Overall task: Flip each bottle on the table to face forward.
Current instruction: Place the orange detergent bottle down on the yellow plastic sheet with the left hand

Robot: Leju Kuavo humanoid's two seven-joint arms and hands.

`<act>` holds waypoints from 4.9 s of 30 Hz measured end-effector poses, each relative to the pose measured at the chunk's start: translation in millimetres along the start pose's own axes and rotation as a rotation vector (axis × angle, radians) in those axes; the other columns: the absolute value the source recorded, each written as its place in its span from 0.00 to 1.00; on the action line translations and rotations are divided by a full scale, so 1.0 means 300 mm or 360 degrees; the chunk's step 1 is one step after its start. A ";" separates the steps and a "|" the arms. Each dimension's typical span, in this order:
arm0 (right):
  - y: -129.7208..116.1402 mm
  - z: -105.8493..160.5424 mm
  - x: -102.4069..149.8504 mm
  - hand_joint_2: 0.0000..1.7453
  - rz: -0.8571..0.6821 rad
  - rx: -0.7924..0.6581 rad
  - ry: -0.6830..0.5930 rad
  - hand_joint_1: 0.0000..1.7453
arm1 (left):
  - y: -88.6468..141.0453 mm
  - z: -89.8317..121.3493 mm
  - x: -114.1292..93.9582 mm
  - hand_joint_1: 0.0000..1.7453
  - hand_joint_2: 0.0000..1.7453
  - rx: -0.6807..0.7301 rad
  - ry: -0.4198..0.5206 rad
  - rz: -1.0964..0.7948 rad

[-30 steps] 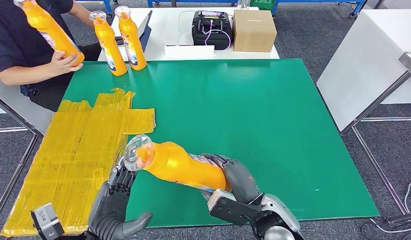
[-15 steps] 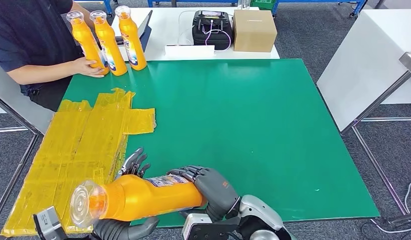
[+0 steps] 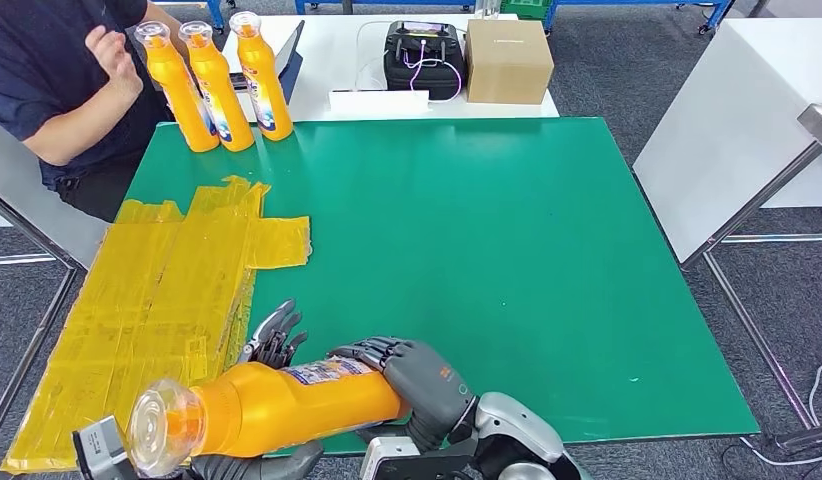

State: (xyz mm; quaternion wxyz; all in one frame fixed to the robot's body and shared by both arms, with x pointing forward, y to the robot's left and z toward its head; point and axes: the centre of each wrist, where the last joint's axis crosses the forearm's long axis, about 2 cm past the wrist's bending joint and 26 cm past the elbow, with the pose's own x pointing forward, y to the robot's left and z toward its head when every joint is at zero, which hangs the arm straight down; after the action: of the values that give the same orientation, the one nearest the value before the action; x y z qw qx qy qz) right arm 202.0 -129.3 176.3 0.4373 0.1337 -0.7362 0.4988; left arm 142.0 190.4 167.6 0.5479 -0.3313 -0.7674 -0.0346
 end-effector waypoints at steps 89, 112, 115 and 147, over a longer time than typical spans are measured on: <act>0.027 0.267 0.098 0.00 0.0007 -0.0514 -0.0068 0.00 | 0.448 -0.037 0.088 1.00 1.00 0.0730 0.0405 -0.2313; -0.032 0.277 0.092 0.00 0.0153 -0.0539 -0.0142 0.00 | 0.777 -0.163 -0.060 0.00 1.00 0.0556 0.1474 -0.3041; -0.038 0.272 0.091 0.00 0.0161 -0.0532 -0.0150 0.00 | 0.786 -0.162 -0.060 0.00 1.00 0.0543 0.1487 -0.3059; 0.103 0.255 0.130 0.00 -0.0096 -0.0868 -0.0085 0.00 | 0.174 0.119 0.173 0.00 0.00 0.0605 -0.0288 -0.1193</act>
State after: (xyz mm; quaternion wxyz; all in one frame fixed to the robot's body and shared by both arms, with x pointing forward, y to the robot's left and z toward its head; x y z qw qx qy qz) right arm 120.7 -170.5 178.4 0.4523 0.0459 -0.8503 0.2652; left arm 131.9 270.2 182.1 0.4791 0.0755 -0.8724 -0.0601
